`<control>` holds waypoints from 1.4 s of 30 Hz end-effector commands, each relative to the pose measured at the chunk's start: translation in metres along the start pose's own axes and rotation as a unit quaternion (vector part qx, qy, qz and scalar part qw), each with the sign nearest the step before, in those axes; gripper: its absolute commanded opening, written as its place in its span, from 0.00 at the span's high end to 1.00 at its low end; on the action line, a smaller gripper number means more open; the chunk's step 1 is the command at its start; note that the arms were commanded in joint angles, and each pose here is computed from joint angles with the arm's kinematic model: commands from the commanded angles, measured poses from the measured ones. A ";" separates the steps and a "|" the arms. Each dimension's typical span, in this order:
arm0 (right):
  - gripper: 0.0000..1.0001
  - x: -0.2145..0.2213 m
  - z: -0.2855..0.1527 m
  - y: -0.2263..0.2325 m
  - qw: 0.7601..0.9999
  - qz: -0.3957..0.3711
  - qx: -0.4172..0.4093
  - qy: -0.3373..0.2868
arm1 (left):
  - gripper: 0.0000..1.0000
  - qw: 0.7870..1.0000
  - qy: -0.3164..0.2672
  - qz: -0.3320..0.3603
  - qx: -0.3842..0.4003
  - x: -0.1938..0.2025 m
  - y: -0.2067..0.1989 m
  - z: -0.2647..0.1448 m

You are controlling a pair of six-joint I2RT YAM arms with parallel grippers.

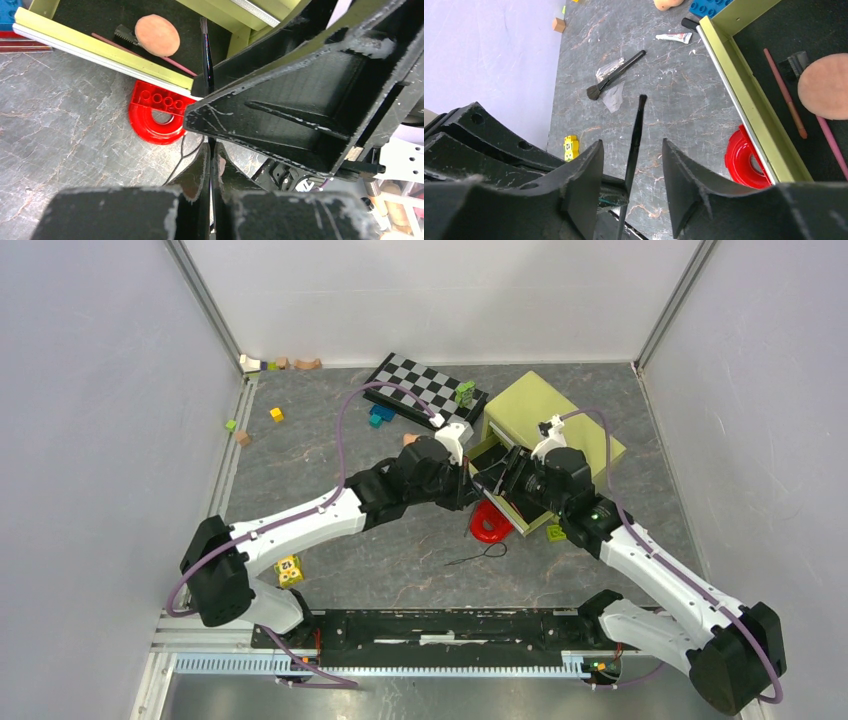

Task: Organize the makeup
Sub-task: Place the makeup brush in the drawer.

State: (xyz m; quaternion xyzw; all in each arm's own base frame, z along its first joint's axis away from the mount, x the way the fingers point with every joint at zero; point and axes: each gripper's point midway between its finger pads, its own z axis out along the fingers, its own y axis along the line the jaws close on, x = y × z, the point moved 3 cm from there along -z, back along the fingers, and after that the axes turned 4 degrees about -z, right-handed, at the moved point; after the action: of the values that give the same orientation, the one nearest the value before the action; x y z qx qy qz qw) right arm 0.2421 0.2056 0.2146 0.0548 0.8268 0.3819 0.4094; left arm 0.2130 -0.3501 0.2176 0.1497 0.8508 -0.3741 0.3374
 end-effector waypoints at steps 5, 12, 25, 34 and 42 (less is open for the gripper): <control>0.64 -0.004 0.001 0.013 0.999 0.009 -0.037 -0.011 | 0.98 0.999 -0.039 0.000 0.022 -0.020 -0.023 0.000; 0.92 -0.003 0.000 0.012 0.999 0.009 -0.040 -0.012 | 0.98 0.999 -0.041 -0.002 0.018 -0.021 -0.022 0.000; 1.00 -0.030 0.003 0.005 0.990 -0.139 0.008 -0.036 | 0.37 0.998 -0.048 0.027 -0.010 -0.026 -0.014 -0.025; 1.00 -0.064 0.016 -0.014 0.917 -0.378 0.107 0.062 | 0.29 0.988 -0.087 -0.053 -0.115 -0.056 0.080 -0.082; 1.00 -0.062 0.035 -0.075 0.840 -0.481 0.221 0.121 | 0.24 0.976 -0.088 -0.041 -0.197 -0.063 0.135 -0.125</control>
State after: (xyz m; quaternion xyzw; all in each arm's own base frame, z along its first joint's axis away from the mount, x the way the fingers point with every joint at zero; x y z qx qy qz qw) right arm 0.3172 0.1734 0.2104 -0.2513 0.8603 0.0513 0.4406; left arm 0.2793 -0.1837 0.2563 -0.0279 0.8664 -0.2613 0.4246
